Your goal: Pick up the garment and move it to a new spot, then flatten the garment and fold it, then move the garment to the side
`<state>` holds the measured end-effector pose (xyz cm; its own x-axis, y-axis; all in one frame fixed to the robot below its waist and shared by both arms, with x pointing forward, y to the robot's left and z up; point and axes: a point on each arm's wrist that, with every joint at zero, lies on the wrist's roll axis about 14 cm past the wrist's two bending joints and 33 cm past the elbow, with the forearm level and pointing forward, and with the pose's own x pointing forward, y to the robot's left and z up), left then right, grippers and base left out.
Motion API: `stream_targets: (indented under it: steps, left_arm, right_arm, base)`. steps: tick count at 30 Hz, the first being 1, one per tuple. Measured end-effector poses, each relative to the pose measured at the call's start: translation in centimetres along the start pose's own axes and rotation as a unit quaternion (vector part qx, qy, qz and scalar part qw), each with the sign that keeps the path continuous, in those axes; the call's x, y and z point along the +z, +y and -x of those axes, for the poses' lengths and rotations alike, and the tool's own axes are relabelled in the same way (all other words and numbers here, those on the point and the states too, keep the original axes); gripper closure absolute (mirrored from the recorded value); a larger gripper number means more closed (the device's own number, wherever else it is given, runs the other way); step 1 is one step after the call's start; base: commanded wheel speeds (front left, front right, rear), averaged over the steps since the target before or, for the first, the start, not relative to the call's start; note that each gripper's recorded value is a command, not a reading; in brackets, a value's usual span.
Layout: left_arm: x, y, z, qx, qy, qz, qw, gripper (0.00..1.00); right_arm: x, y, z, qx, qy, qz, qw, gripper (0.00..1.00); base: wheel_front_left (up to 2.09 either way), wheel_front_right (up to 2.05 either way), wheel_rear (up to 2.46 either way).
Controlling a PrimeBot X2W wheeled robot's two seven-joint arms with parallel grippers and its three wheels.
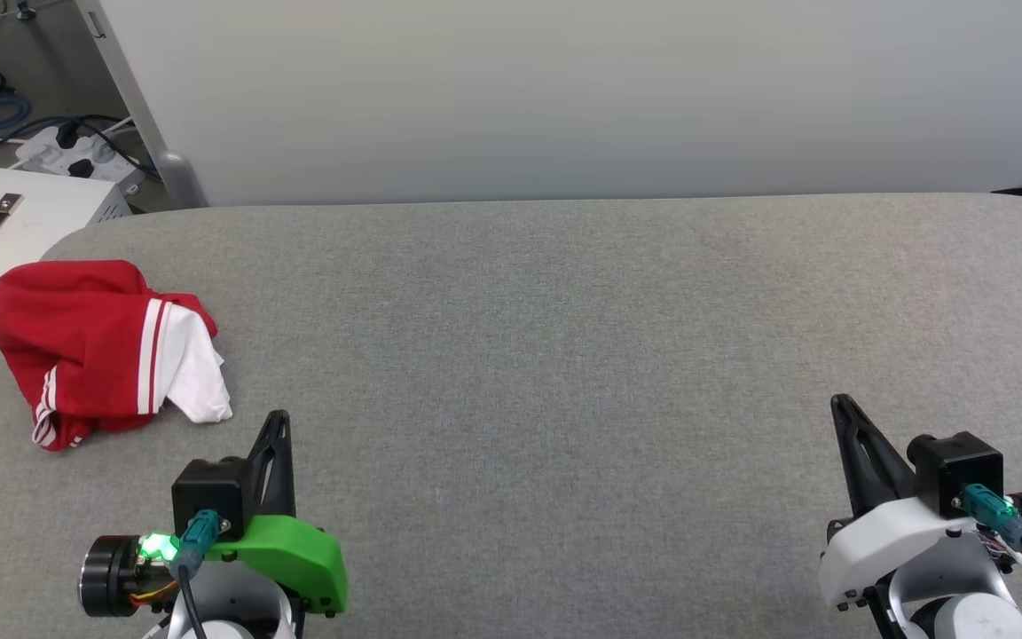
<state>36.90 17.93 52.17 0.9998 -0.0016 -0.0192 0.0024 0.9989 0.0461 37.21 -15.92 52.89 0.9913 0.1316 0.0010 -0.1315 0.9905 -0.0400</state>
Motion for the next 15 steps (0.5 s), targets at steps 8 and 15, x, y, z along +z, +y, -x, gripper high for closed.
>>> stream_targets:
  steps: [8, 15]
  left_arm:
    - [0.00, 0.00, 0.00, 0.000, 0.000, 0.000, 1.000, 1.00]
    - [0.00, 0.00, 0.00, 0.000, 0.000, 0.000, 1.000, 1.00]
  right_arm:
    - [0.00, 0.00, 0.00, 0.000, 0.000, 0.000, 1.000, 1.00]
    - [0.00, 0.00, 0.00, 0.000, 0.000, 0.000, 1.000, 1.00]
  base:
    - [0.00, 0.00, 0.00]
    - [0.00, 0.00, 0.00]
